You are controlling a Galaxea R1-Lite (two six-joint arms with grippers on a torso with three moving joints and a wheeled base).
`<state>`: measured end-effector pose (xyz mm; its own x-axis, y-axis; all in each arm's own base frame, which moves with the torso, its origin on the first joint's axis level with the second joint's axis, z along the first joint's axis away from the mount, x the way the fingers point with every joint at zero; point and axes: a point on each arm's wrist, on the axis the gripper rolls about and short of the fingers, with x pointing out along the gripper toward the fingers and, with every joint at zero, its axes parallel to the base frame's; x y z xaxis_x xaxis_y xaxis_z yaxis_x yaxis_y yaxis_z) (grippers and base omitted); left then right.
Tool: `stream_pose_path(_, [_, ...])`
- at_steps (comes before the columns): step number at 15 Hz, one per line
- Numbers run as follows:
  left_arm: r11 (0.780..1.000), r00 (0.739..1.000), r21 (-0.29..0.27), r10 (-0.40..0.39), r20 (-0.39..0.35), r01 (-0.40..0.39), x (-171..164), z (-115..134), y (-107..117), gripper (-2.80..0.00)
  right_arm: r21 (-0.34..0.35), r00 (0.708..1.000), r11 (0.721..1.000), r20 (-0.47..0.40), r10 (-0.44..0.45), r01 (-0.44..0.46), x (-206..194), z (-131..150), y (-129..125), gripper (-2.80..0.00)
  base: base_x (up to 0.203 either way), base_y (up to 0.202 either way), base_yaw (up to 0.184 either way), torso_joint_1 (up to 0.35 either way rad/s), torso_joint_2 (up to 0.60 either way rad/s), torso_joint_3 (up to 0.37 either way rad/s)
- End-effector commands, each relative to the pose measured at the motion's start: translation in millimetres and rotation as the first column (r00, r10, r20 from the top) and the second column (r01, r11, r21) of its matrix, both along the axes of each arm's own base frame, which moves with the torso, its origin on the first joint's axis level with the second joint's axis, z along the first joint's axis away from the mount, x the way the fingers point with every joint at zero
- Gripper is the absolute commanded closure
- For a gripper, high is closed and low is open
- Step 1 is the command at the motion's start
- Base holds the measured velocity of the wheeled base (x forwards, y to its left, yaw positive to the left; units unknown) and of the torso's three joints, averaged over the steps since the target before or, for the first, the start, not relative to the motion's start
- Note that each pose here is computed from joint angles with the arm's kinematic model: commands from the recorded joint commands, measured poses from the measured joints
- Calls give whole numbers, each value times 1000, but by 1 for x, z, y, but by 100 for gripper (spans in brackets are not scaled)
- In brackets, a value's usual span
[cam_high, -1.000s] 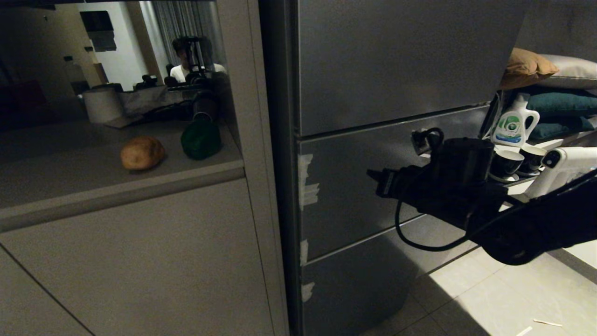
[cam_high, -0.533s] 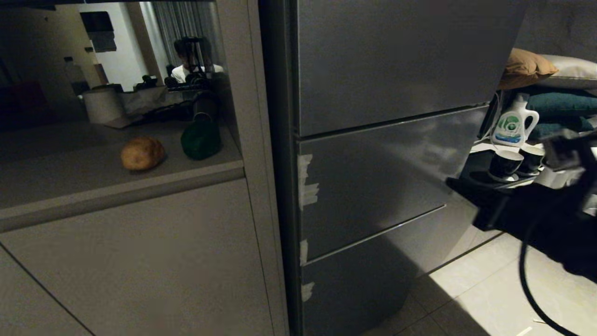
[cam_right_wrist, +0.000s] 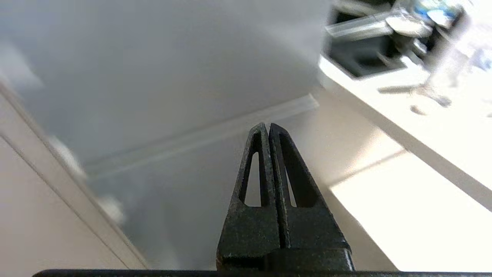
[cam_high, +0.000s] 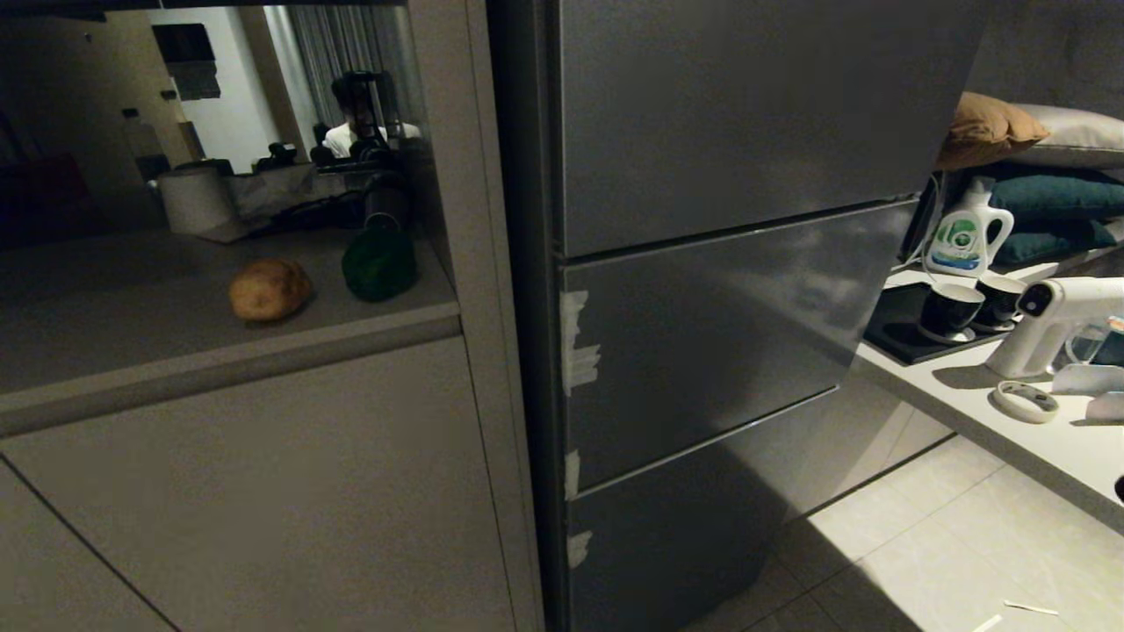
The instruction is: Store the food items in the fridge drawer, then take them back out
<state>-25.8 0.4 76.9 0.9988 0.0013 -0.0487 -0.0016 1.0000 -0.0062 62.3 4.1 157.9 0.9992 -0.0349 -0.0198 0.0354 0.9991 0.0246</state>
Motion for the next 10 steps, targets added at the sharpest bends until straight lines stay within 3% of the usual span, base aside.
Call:
stream_pose_path(1, [1000, 1000, -1, 0, 0, 0, 0, 0, 0, 0, -45, 1000, 999, -8, -19, 19, -27, -26, -5, 0, 0, 0, 0, 0, 0, 0])
stream_pose_path(6, [1000, 1000, -1, 0, 0, 0, 0, 0, 0, 0, -97, 999, 995, -45, 17, -21, -61, -64, -5, 0, 0, 0, 0, 0, 0, 0])
stream_pose_path(10, [1000, 1000, 1, 0, 0, 0, 0, 0, 0, 0, -115, 994, 992, 85, 61, -51, -83, -81, -4, 0, 0, 0, 0, 0, 0, 0])
